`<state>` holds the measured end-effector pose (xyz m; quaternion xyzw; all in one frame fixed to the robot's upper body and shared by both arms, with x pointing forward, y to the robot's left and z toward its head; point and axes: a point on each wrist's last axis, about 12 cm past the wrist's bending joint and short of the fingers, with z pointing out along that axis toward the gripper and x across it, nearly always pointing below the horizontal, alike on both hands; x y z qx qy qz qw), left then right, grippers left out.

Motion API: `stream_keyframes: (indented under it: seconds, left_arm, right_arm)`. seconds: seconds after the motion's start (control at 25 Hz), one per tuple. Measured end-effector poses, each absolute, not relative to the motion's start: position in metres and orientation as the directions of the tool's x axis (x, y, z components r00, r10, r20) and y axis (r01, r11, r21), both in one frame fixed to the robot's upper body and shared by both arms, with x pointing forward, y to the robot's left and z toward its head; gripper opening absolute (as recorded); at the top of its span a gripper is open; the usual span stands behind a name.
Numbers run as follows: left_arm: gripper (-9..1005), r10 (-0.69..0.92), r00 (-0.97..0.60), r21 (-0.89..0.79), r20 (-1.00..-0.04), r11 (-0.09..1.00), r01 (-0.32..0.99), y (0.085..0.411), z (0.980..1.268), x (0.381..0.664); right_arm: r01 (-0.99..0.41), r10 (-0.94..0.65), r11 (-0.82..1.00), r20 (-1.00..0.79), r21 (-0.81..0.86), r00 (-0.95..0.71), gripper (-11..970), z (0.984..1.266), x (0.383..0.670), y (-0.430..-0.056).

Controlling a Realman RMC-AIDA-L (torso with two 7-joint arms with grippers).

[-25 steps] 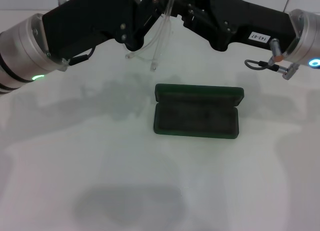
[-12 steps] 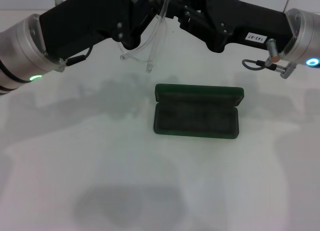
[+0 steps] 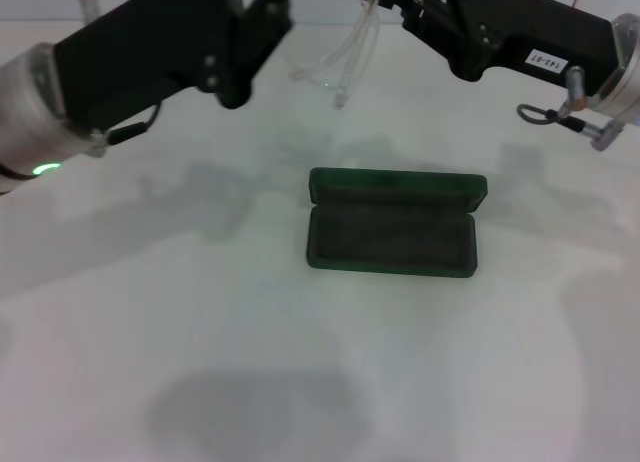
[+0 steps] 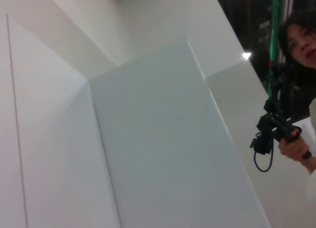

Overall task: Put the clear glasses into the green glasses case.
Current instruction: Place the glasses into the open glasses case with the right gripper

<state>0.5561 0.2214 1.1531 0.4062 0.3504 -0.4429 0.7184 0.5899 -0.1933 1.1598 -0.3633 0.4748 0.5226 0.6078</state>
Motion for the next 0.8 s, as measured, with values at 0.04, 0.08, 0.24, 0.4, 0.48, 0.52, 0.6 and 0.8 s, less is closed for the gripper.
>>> stream_keyframes:
  seconds: [0.04,0.08,0.24,0.4,0.48,0.52,0.6,0.8]
  left_arm:
    - [89,-0.348,0.358,0.265,-0.866,0.287,0.921,0.226,1.152,0.556]
    - [89,-0.341,0.352,0.253,-0.872,0.302,0.919,0.235,1.151,0.554]
    - [90,-0.299,0.315,0.2,-0.901,0.359,0.912,0.272,1.145,0.546]
    - [91,-0.25,0.263,0.143,-0.932,0.413,0.899,0.309,1.135,0.531]
    - [91,-0.227,0.239,0.121,-0.944,0.435,0.892,0.323,1.13,0.522]
    - [91,-0.216,0.228,0.112,-0.949,0.446,0.888,0.328,1.128,0.518]
    - [92,-0.193,0.213,0.102,-0.958,0.465,0.879,0.336,1.123,0.512]
    - [93,-0.168,0.186,0.085,-0.968,0.481,0.873,0.343,1.117,0.503]
  right_arm:
    - [-0.979,0.28,0.199,-0.96,0.053,0.005,58,1.16,0.591,-0.196]
    - [-0.976,0.267,0.209,-0.964,0.054,0.004,58,1.16,0.592,-0.2]
    - [-0.976,0.229,0.211,-0.973,0.061,-0.011,58,1.163,0.592,-0.216]
    - [-0.982,0.194,0.177,-0.981,0.061,-0.026,58,1.174,0.589,-0.231]
    - [-0.986,0.16,0.151,-0.986,0.076,-0.051,58,1.179,0.589,-0.234]
    - [-0.987,0.136,0.134,-0.988,0.086,-0.068,58,1.181,0.589,-0.235]
    - [-0.99,0.084,0.093,-0.992,0.106,-0.098,59,1.188,0.591,-0.233]
    - [-0.984,-0.09,0.036,-0.98,0.173,-0.176,59,1.204,0.598,-0.225]
